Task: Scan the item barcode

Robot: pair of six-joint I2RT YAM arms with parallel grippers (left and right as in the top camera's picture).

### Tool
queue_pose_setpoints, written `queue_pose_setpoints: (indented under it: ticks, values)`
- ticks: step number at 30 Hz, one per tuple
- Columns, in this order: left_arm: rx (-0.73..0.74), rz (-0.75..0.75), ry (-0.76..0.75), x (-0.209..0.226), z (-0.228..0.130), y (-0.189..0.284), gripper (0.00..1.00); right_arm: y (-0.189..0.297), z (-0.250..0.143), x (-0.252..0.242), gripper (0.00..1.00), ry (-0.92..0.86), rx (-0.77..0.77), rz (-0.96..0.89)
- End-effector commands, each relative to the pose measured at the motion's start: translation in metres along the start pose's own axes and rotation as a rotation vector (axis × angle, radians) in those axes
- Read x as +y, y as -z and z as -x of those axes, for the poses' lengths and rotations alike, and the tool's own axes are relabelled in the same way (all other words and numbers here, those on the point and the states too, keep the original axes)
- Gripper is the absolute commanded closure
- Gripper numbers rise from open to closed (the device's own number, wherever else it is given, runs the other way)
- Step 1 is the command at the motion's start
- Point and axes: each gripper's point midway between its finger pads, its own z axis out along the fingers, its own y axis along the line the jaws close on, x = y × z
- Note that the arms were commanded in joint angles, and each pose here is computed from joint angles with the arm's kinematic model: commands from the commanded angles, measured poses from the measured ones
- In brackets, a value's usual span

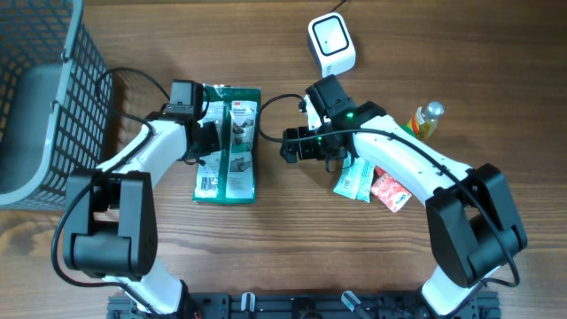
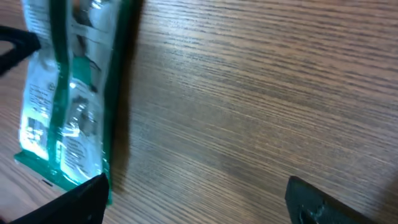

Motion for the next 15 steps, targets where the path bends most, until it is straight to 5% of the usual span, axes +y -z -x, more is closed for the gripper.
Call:
queue_pose_setpoints:
  ticks: [1, 15]
  values:
    - [0.098, -0.045, -0.023, -0.024, -0.036, -0.013, 0.96, -0.012, -0.006, 0.0, 0.16, -0.053, 0.027, 0.022]
    - [0.11, -0.06, 0.021, -0.052, -0.049, -0.01, 0.96, -0.035, -0.031, 0.009, 0.3, -0.131, 0.087, 0.166]
